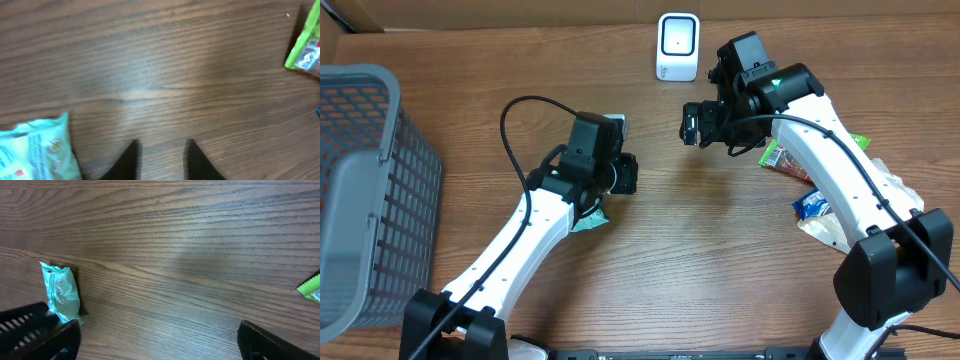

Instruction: Scan the item barcode

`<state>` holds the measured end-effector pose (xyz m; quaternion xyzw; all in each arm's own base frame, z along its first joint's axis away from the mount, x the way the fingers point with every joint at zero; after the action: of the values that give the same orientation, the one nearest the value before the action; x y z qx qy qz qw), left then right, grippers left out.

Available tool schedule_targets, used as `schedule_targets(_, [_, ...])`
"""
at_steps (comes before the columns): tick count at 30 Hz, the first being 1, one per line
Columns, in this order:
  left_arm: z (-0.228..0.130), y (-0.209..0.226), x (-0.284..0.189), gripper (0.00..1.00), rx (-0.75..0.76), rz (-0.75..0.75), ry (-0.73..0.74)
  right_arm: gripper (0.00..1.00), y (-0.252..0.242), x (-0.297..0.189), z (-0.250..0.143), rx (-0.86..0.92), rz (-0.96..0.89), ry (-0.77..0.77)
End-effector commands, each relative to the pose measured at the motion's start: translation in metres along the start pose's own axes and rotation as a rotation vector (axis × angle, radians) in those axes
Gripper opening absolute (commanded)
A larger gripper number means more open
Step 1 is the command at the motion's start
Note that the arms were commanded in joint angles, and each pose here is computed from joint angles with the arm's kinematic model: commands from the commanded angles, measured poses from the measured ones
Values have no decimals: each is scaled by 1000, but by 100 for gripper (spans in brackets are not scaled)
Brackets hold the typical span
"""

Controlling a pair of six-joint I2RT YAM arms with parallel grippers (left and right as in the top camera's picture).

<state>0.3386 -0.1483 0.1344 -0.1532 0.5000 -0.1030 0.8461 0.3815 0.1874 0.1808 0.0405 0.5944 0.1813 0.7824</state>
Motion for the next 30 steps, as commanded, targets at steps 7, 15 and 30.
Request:
schedule_targets(7, [60,72,-72,59,-328,293,-81,100,22,5,4,-20,145,-3])
schedule_targets(15, [98,89,-128,96,-313,399,-180,100,79,51,-5,-113,318,65])
schedule_targets(30, [102,131,-145,100,-451,475,-220,78,164,166,-32,-177,278,38])
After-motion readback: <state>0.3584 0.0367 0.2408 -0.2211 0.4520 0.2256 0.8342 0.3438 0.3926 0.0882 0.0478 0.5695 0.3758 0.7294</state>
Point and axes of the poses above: each gripper's point midway between its finger pads, its own x axis out along the fingers, its own y axis along the line the jaws close on, z = x × y, the point moved 3 cm from there along -x, back along the fingers, and after that the axes turned 8 degrees about -x, right-handed, at the moved point
